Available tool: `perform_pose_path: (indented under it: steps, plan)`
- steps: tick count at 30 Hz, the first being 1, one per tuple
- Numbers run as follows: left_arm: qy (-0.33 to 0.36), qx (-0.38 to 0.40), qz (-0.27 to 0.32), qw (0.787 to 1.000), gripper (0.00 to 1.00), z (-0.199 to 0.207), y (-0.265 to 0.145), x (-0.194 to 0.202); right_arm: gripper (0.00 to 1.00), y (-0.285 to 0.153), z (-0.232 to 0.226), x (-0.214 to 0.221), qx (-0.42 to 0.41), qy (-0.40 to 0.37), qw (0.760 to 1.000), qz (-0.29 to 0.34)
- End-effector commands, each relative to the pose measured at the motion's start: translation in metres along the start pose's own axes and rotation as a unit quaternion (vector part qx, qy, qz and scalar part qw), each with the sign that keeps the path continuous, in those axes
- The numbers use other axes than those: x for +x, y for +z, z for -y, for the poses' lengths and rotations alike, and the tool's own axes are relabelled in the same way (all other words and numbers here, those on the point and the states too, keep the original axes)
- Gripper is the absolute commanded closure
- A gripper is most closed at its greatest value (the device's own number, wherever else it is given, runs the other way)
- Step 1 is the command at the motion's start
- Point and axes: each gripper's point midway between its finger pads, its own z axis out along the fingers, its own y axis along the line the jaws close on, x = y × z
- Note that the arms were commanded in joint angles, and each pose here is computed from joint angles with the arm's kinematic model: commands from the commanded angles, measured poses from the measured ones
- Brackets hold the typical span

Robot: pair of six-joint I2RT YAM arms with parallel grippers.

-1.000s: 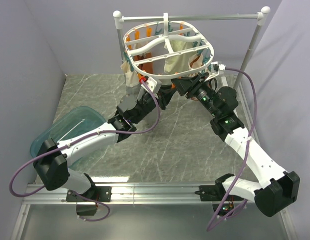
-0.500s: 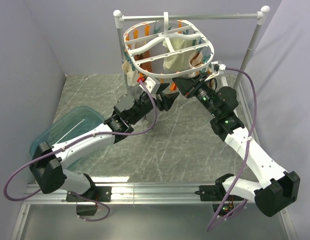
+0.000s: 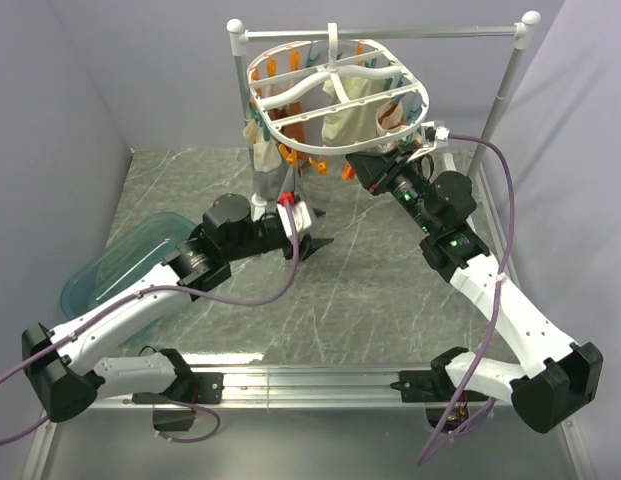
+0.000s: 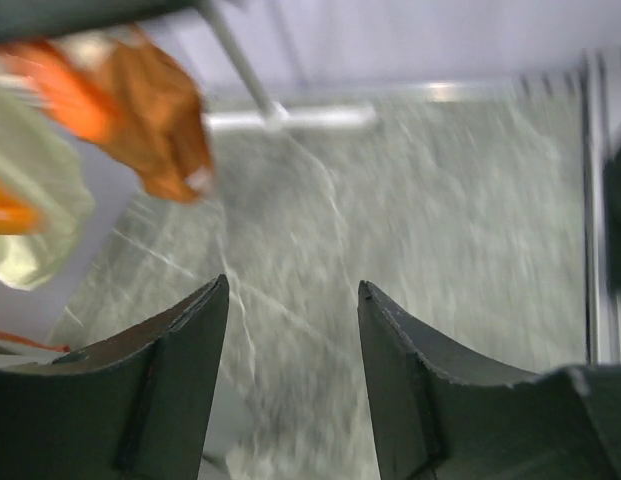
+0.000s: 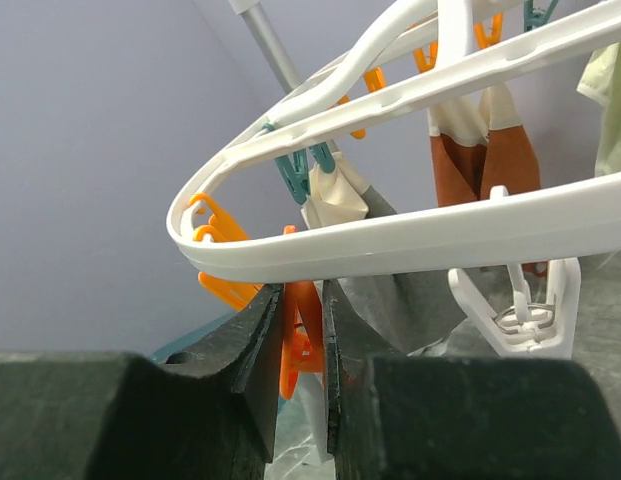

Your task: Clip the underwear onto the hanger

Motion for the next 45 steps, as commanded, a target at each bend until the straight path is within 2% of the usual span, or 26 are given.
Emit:
perform_pose_path:
  steps: [1,6,9,14,16,19,27,33,38,45]
  plan:
    - [0.062,0.117,-0.096,0.987,0.4,0.042,-0.016,0.061,1.0,0.004,-0.007,-0.028,0.016,-0.027,0.999,0.039]
    - [0.076,0.165,-0.193,0.964,0.38,0.053,-0.014,0.115,1.0,0.003,-0.011,-0.03,0.033,-0.029,0.998,0.042]
    - [0.076,0.173,-0.231,0.954,0.37,0.053,-0.01,0.134,1.0,0.001,-0.019,-0.027,0.029,-0.032,0.998,0.036]
    - [0.089,0.169,-0.27,0.944,0.35,0.05,0.006,0.14,1.0,-0.004,-0.026,-0.02,0.04,-0.037,0.998,0.026]
    - [0.085,0.176,-0.306,0.932,0.34,0.05,0.007,0.155,1.0,-0.005,-0.03,-0.017,0.036,-0.04,0.998,0.021]
    - [0.088,0.176,-0.328,0.924,0.33,0.047,0.016,0.156,1.0,-0.005,-0.037,-0.015,0.032,-0.046,0.998,0.019]
    - [0.103,0.127,-0.417,0.894,0.3,0.026,0.035,0.177,1.0,-0.004,-0.047,-0.016,0.036,-0.06,0.997,0.02]
    - [0.147,0.082,-0.47,0.867,0.28,0.004,0.042,0.195,1.0,-0.003,-0.054,-0.01,0.035,-0.069,0.997,0.015]
    - [0.151,0.037,-0.474,0.867,0.28,-0.015,0.058,0.182,1.0,-0.002,-0.054,-0.002,0.037,-0.07,0.997,0.01]
    - [0.187,-0.01,-0.497,0.847,0.29,-0.036,0.056,0.194,1.0,-0.001,-0.056,0.001,0.035,-0.076,0.996,0.009]
